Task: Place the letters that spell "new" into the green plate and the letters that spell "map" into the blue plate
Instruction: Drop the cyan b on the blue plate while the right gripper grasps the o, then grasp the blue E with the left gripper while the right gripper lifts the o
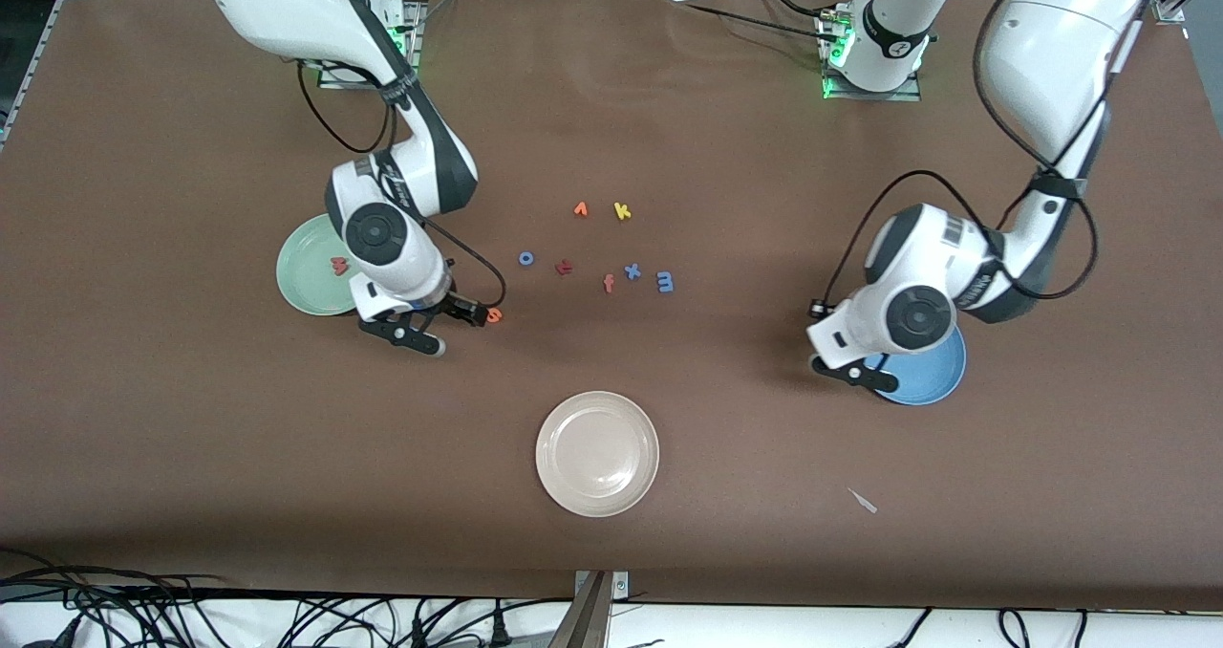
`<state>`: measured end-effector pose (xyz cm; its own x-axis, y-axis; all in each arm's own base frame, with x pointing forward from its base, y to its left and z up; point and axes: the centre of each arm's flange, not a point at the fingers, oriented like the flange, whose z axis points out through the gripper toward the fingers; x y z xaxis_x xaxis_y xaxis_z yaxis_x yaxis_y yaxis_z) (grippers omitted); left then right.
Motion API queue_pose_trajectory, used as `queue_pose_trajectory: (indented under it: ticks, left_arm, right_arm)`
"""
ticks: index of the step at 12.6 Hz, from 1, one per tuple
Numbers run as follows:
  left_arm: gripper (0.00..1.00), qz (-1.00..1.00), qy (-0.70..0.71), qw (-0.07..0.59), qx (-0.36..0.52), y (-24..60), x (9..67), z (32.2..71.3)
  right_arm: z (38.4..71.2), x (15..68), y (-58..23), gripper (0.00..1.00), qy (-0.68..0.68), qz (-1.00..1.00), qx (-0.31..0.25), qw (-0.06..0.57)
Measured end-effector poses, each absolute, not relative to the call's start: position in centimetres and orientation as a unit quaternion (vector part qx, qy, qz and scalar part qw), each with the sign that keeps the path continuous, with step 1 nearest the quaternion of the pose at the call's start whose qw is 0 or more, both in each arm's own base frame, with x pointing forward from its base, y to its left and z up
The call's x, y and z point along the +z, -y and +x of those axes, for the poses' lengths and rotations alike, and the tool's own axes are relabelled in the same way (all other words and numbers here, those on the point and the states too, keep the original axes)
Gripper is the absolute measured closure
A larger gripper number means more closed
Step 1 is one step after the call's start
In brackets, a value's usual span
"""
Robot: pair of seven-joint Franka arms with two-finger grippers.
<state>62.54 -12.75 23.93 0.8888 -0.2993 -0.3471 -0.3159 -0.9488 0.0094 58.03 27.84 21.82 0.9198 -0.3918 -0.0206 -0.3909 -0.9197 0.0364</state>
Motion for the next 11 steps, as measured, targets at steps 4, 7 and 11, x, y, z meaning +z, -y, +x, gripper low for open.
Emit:
queue_pose_trajectory:
  ticks: [4, 7, 11]
  left_arm:
    - [0.72, -0.954, -0.229, 0.025, 0.192, 6.8, 22.8, 62.9]
    - [0.47, -0.950, -0.242, 0.023, 0.196, 6.9, 22.1, 62.8]
    - [0.01, -0.975, -0.156, 0.006, 0.160, 13.0, 23.6, 62.7]
  right_arm:
    - [57.4, 20.0, -30.2, 0.19, 0.233, 0.972, -0.019, -0.006]
    - [56.9, 19.0, -30.9, 0.30, 0.240, 0.971, -0.024, -0.006]
    - [56.6, 18.0, -31.1, 0.35, 0.239, 0.971, -0.028, -0.003]
